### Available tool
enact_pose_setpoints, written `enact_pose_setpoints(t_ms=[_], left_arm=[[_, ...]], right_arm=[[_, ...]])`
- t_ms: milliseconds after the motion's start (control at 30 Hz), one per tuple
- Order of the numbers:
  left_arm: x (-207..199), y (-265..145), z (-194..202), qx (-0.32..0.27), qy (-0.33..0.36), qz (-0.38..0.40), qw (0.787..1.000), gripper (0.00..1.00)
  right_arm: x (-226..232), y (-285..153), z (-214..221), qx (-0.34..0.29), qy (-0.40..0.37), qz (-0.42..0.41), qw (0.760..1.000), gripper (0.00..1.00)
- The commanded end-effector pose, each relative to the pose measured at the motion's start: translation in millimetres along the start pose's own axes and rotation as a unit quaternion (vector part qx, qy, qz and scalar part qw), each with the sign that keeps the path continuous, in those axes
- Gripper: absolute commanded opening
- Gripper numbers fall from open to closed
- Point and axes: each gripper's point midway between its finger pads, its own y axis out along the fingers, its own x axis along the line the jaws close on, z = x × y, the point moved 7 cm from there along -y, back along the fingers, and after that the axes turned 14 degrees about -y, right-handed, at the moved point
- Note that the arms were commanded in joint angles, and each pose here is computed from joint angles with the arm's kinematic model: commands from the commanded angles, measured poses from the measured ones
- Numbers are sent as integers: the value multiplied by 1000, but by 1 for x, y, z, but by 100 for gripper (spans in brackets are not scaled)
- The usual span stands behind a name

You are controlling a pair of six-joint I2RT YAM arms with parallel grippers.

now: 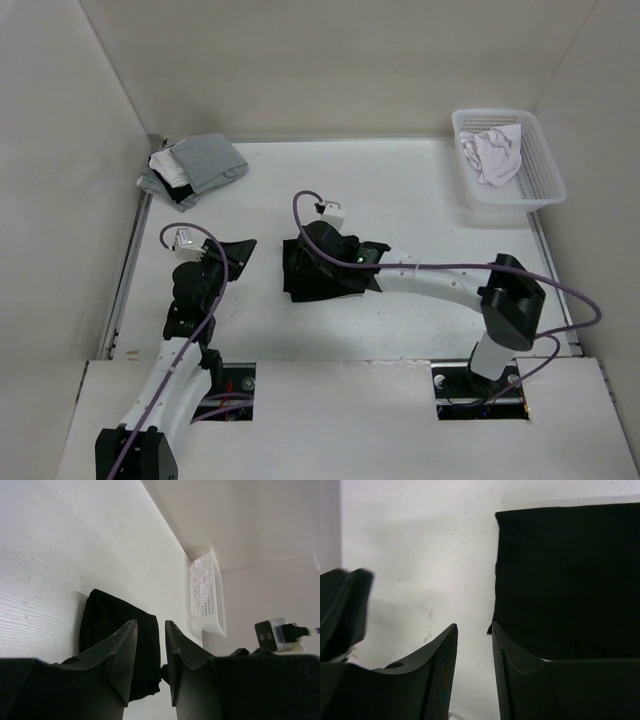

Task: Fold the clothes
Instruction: Fold the tank top

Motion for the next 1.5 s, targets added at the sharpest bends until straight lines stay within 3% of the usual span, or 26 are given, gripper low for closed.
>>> enact_pose_setpoints(t_ms=[0, 133, 200, 367, 500, 700, 833, 1067, 1200, 1367, 1467], left_arm=[[-17, -1, 6, 28, 4, 28, 999, 28], [-23, 9, 25, 52, 22, 20, 998, 28], [-25, 17, 40, 66, 38, 13, 997, 28], [-17, 37, 83, 113, 78, -13, 990, 28], [9, 52, 102, 133, 89, -57, 985, 28], [44, 53, 100, 122, 84, -100, 984, 27], [39, 43, 84, 94, 90, -89, 987, 27], [10, 19, 44, 24, 134, -82, 987, 31], [8, 12, 21, -15, 168, -107, 980, 34], [18, 7, -1, -40, 179, -145, 972, 38], [25, 5, -8, -36, 188, -174, 966, 38]], right_arm=[[9, -46, -36, -72, 11, -59, 996, 37], [-28, -41, -32, -63, 5, -51, 997, 8], [-42, -29, -26, -43, -5, -52, 998, 1], [-78, -11, -9, -51, -9, -46, 998, 1], [-107, 2, 19, -24, 14, -48, 998, 1], [-133, 5, 65, 3, 26, -34, 999, 2], [-138, 2, 74, 7, 24, -41, 999, 6], [-132, -62, 11, -105, 11, -99, 989, 38], [-152, -94, -26, -184, 13, -89, 979, 45], [-189, -114, -57, -275, 50, -44, 959, 41], [-217, -112, -50, -306, 79, -12, 949, 13]])
